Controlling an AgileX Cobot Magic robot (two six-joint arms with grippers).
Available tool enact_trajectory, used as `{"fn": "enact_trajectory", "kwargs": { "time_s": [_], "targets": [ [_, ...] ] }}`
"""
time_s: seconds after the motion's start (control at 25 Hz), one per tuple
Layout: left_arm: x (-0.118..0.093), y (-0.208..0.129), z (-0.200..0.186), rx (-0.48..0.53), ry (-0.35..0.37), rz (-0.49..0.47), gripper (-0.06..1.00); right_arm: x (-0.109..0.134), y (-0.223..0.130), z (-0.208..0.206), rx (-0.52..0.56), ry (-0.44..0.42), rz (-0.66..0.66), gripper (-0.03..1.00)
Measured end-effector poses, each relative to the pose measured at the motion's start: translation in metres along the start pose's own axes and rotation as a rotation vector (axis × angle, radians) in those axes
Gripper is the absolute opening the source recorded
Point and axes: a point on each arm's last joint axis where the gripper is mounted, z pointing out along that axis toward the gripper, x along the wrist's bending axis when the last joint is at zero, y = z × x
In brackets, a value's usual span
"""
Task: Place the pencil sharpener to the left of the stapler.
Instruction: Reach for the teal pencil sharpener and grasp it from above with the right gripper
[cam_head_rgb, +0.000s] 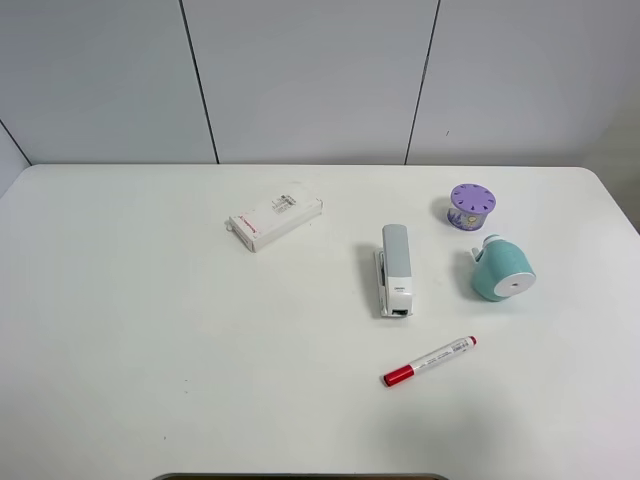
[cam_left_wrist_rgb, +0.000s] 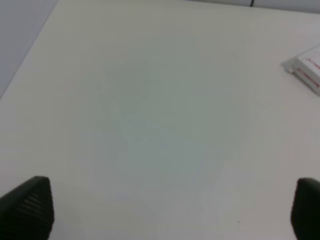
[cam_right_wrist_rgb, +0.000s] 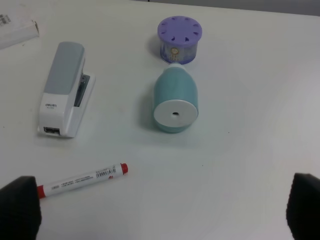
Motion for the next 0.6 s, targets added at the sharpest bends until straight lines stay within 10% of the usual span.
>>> {"fn": "enact_trajectory", "kwargs": {
  "time_s": [0.6],
  "targets": [
    [0.0000,0.0000,0.0000,0.000,0.000,0.000,0.95,-0.0008,-0.0001,0.0000,0.001,-0.009,0.003,0.98]
  ]
}}
